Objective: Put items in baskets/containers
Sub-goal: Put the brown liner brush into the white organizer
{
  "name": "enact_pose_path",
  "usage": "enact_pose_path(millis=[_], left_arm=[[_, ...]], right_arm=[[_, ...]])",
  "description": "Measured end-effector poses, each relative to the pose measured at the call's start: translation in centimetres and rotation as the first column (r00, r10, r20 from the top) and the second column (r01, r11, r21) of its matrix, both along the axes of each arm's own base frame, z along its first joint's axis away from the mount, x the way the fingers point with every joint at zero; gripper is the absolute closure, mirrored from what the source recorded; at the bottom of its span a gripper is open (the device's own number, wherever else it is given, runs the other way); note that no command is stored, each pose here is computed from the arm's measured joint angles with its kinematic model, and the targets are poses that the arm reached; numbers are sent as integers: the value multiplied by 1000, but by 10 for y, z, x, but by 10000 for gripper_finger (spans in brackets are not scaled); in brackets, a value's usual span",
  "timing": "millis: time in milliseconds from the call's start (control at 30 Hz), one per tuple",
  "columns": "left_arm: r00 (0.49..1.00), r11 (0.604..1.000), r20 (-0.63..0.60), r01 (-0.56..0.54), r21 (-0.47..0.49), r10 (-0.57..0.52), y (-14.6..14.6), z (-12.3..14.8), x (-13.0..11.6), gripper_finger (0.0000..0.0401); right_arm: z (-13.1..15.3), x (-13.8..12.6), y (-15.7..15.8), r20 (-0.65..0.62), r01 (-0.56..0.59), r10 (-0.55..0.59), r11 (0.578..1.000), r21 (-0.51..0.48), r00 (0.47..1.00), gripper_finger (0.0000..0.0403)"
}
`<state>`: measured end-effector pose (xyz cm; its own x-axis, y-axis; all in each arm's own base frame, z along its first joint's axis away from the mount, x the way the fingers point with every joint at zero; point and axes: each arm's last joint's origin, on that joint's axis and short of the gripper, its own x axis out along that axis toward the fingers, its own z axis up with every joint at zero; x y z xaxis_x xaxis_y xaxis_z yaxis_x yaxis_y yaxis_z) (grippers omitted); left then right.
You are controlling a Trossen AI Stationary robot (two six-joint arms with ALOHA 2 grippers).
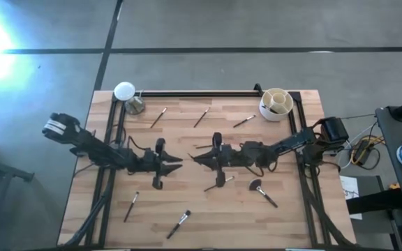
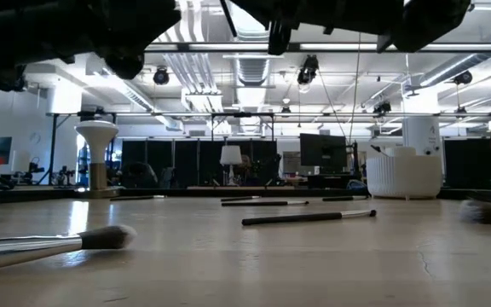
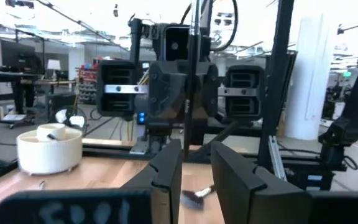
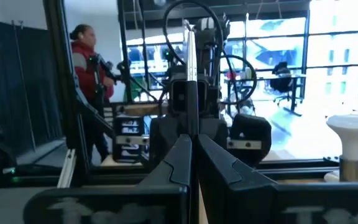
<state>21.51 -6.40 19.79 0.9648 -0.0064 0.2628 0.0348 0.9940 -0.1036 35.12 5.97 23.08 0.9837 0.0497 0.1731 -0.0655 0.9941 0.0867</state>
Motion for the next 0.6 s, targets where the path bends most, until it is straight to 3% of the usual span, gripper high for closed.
enact_pose_path(millis=[600], left_arm=[[999,998,46,-16,69,13,-11,15,50,321]], right_arm=[[11,0,12,64,-18,20,999,-38,998,392]])
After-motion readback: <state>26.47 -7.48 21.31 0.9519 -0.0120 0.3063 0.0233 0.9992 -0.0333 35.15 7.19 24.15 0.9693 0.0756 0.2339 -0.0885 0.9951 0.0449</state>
